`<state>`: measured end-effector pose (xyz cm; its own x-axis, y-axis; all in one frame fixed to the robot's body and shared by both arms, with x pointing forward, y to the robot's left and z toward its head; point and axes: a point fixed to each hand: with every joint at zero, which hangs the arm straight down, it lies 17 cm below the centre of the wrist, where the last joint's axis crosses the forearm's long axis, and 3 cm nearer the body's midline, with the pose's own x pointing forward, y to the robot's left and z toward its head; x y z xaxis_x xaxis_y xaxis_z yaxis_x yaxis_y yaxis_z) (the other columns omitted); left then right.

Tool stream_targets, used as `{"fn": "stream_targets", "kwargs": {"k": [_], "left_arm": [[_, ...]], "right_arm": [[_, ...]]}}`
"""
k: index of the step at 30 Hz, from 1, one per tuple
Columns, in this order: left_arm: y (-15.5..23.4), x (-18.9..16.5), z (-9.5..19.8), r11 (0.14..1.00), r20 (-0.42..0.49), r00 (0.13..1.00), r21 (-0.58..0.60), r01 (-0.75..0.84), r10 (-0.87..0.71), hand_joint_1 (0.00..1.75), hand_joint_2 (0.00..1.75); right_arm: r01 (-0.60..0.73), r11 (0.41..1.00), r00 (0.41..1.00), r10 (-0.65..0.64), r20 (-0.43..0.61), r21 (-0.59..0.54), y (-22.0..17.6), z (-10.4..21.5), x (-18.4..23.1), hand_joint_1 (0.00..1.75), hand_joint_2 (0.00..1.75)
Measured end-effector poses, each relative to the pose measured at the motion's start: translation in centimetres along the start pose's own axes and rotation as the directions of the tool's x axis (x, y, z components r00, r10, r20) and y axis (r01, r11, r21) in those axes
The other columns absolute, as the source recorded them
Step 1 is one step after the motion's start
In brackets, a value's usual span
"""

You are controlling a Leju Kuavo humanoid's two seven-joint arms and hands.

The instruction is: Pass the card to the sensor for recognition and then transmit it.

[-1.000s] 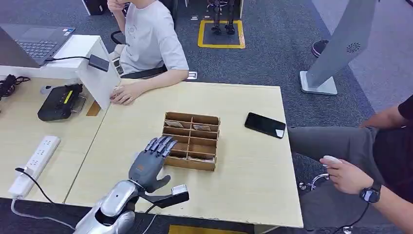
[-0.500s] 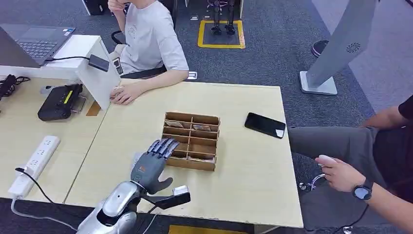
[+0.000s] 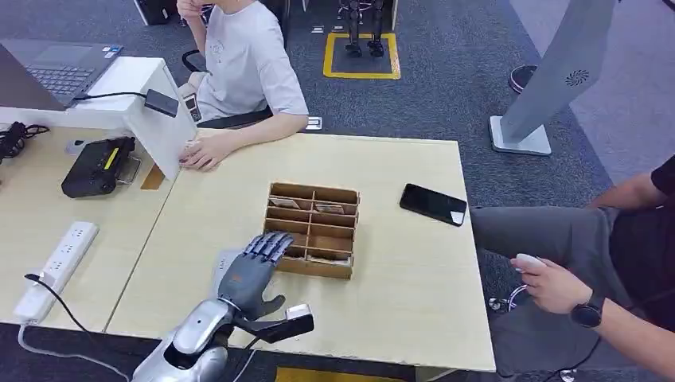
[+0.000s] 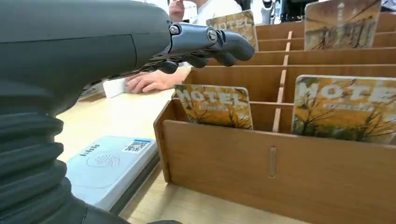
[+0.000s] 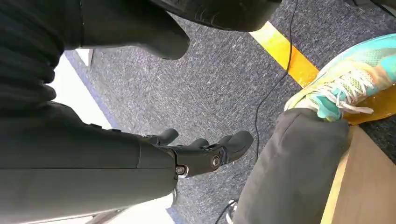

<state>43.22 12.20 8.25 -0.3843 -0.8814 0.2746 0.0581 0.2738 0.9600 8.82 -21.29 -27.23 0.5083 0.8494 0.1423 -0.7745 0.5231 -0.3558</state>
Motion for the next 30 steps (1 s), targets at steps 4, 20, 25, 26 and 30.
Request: {"fn": "stream_targets", "kwargs": {"k": [4, 20, 25, 26, 30], "left_arm": [[-0.1, -0.4, -0.1, 1.0, -0.014, 1.0, -0.001, -0.018, 0.018, 0.0, 1.75], [0.3, -0.5, -0.4, 0.999, -0.023, 0.999, 0.03, -0.044, 0.045, 0.0, 1.75], [1.0, -0.2, -0.7, 0.996, -0.019, 0.998, 0.061, -0.061, 0.063, 0.0, 1.75], [1.1, -0.2, -0.7, 0.996, -0.019, 0.998, 0.062, -0.065, 0.066, 0.0, 1.75], [1.2, -0.1, -0.8, 0.996, -0.02, 0.997, 0.065, -0.068, 0.07, 0.0, 1.75]], "right_arm": [[-0.004, 1.0, 1.0, 0.004, 0.002, -0.001, 0.0, 0.0, 0.1, 0.0, 1.75], [-0.009, 1.0, 1.0, 0.009, 0.006, -0.003, -0.1, 0.0, 0.2, 0.0, 1.75], [-0.01, 1.0, 1.0, 0.01, 0.007, -0.003, -0.1, 0.0, 0.2, 0.0, 1.75], [-0.01, 1.0, 1.0, 0.01, 0.007, -0.004, -0.1, 0.0, 0.2, 0.0, 1.75], [-0.011, 1.0, 1.0, 0.011, 0.007, -0.004, -0.1, 0.0, 0.2, 0.0, 1.75]]}}
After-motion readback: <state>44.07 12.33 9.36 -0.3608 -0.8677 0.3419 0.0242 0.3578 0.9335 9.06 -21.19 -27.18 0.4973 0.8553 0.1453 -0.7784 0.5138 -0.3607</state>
